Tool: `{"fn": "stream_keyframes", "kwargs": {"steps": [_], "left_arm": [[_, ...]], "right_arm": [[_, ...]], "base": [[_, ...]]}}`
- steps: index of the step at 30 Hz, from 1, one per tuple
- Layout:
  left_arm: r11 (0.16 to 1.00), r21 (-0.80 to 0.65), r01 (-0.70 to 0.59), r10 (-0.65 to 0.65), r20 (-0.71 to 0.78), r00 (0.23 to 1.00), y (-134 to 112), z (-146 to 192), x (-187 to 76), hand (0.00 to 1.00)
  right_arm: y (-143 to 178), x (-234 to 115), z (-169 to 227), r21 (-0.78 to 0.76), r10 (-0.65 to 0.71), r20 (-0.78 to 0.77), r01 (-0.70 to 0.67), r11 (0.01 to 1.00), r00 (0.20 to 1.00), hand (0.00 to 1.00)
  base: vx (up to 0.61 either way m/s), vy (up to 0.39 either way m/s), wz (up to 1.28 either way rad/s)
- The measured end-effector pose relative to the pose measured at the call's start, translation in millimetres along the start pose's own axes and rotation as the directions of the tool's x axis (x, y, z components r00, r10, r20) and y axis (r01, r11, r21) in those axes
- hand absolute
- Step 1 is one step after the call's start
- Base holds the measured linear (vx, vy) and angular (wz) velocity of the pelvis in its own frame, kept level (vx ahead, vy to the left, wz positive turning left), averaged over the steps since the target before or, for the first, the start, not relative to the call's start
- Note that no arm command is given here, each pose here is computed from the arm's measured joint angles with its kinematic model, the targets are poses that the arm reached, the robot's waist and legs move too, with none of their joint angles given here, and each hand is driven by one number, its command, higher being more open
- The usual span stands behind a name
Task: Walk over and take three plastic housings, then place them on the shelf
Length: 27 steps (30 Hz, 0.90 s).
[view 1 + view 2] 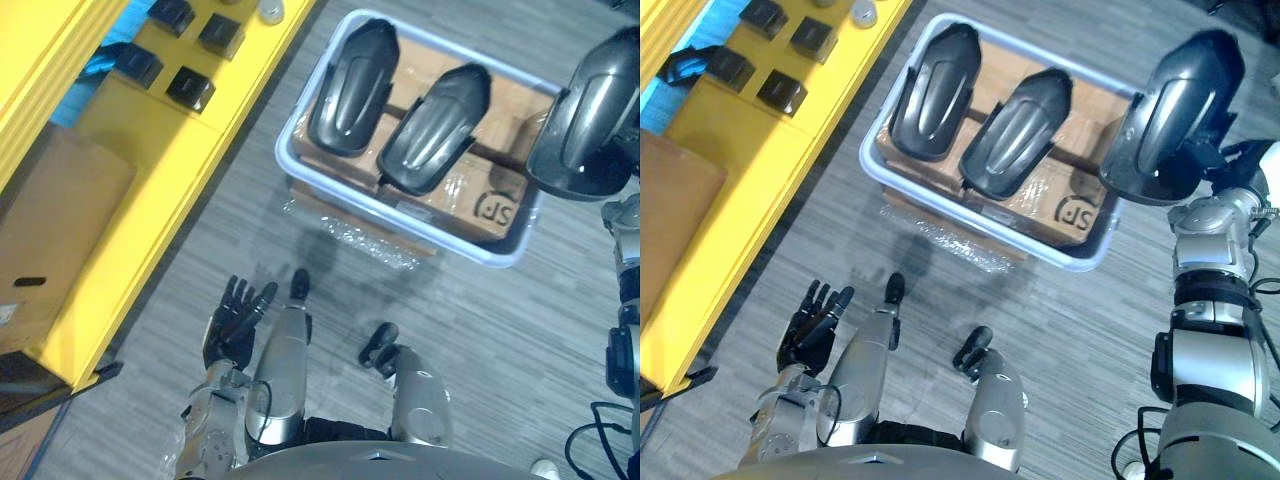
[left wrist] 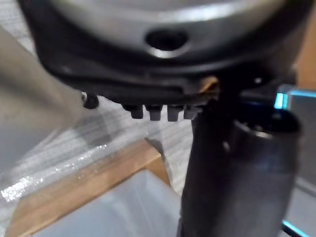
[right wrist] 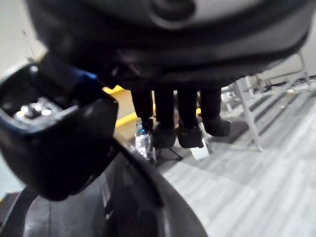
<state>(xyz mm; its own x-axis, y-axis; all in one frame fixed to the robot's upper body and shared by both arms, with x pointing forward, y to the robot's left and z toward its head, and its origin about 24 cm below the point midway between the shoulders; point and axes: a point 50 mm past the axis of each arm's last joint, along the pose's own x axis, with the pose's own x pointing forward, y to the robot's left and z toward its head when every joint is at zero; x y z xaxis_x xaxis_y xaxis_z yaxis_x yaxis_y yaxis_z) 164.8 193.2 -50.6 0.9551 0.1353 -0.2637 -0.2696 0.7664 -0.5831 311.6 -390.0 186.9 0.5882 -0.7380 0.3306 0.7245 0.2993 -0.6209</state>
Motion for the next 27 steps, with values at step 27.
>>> {"fn": "stream_keyframes", "kwargs": {"steps": [27], "left_arm": [[0.803,0.067,0.592,-0.589,-0.065,0.806,-127.3,49.6,57.5,1.00]], "right_arm": [[64.3,-125.3,82.2,-0.150,0.227,0.759,-0.175,0.973,0.611,0.00]], "base": [[0.03,0.010,-0.10]]}}
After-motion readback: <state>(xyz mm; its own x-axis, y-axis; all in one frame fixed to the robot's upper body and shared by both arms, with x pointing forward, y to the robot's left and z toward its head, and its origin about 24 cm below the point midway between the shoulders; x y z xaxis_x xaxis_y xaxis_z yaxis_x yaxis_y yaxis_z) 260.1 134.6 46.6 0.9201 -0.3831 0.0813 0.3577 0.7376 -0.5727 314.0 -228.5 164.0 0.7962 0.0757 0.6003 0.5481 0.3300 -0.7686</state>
